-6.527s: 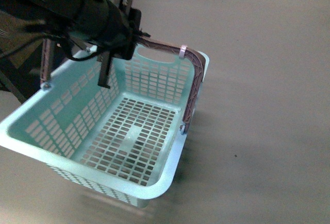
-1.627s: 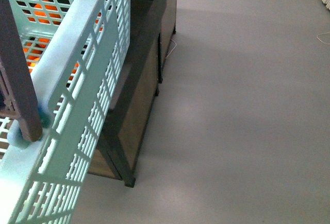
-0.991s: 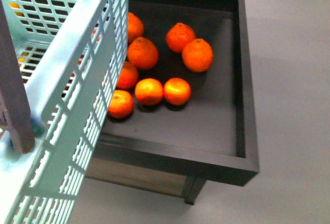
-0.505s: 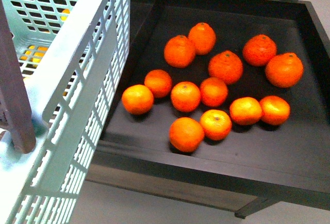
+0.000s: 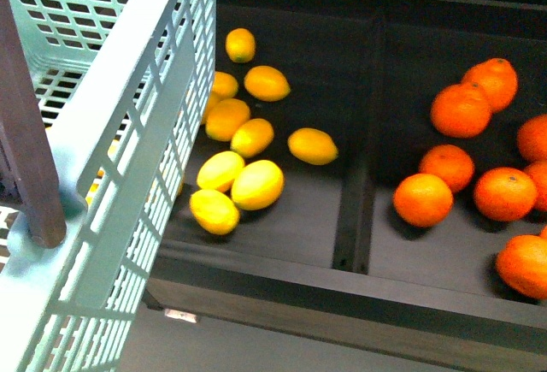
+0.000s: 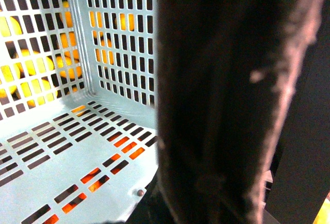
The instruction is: Pick lemon and mango into basket
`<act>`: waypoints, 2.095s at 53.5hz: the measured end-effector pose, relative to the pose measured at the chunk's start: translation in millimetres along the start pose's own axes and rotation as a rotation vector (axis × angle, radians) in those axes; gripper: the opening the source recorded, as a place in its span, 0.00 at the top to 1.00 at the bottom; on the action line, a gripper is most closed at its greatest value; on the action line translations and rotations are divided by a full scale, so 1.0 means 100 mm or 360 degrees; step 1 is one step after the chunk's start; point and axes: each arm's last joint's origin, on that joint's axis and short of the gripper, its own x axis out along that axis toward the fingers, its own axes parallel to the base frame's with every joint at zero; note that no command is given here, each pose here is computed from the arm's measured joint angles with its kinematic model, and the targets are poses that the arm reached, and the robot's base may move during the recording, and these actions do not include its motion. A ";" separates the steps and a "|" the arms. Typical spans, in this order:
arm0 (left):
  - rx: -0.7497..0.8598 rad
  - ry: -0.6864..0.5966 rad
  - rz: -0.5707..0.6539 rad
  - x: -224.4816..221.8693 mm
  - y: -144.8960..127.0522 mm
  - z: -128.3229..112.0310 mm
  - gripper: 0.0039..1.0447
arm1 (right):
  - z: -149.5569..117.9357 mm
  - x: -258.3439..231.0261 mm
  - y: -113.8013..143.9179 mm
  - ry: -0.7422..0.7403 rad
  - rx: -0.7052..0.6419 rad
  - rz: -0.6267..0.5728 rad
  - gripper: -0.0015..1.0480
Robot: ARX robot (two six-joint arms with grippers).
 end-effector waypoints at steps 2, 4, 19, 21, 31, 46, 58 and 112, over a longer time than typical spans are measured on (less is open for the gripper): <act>0.0000 -0.0001 0.0000 0.00 0.00 0.00 0.95 | 0.00 0.00 0.00 0.0002 0.0000 0.0001 0.08; 0.0001 -0.0002 0.0000 0.00 0.00 0.00 0.95 | 0.00 0.00 0.00 0.0001 -0.0001 0.0002 0.08; 0.0001 -0.0002 0.0000 0.00 0.00 0.00 0.95 | 0.00 0.00 0.00 0.0001 -0.0001 0.0002 0.08; 0.0000 -0.0004 0.0000 0.00 0.00 0.00 0.95 | 0.00 0.00 0.00 0.0001 -0.0001 0.0001 0.08; -0.0001 0.0005 0.0000 0.00 0.00 0.00 0.95 | 0.00 0.00 0.00 -0.0001 -0.0001 0.0001 0.08; -0.0001 0.0005 0.0000 0.00 0.00 0.00 0.95 | 0.00 0.00 0.00 0.0001 -0.0001 -0.0002 0.08; 0.0001 -0.0003 -0.0001 0.00 0.00 0.00 0.95 | 0.00 0.00 0.00 0.0001 -0.0001 0.0001 0.08; 0.0939 0.0063 0.0077 0.86 -0.48 -0.31 0.95 | 0.00 0.00 0.00 0.0001 -0.0001 0.0008 0.08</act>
